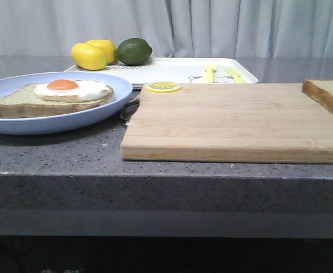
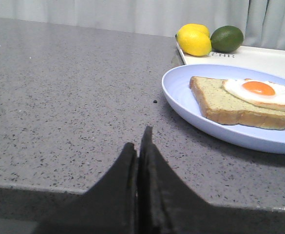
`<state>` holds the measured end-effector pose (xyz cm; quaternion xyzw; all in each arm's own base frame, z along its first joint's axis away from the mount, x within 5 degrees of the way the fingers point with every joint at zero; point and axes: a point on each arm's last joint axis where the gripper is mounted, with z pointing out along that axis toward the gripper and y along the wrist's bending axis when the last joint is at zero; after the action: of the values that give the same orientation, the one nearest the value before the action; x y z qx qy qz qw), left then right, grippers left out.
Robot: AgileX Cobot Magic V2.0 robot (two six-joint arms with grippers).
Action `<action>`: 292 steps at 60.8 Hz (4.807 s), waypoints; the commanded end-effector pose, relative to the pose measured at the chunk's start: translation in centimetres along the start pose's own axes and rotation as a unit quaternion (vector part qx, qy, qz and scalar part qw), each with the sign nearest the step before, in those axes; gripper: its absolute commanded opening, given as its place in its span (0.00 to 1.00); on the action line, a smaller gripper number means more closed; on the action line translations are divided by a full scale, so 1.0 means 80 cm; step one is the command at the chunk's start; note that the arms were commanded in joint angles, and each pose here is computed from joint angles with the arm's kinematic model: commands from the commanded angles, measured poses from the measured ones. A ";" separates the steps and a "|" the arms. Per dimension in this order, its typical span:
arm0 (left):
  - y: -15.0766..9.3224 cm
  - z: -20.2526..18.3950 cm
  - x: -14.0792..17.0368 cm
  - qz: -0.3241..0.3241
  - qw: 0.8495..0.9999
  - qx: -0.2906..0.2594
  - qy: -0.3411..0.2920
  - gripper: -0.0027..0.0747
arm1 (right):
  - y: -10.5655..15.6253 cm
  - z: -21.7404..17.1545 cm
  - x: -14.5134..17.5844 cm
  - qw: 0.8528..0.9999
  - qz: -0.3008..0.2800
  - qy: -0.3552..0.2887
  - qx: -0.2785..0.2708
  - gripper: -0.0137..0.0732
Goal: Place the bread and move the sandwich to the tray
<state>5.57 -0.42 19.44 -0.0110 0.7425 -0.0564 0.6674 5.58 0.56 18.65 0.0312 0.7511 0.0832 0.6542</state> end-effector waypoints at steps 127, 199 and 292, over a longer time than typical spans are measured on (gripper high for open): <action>-0.017 0.011 -0.191 0.019 0.998 -0.001 -0.067 0.01 | 0.034 -0.006 -0.188 1.000 -0.007 0.000 -0.012 0.09; -0.017 0.076 -0.195 0.016 0.999 -0.004 -0.035 0.73 | -0.046 0.177 -0.223 0.954 0.089 0.236 0.159 0.90; -0.017 0.076 -0.195 0.016 0.999 -0.004 -0.035 0.69 | -0.096 0.247 -0.228 0.894 0.332 0.282 -0.107 0.09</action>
<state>13.12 -0.79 32.49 0.0032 0.7575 -0.0365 0.6518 28.82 -9.41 28.66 0.2024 0.8725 0.3366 0.2906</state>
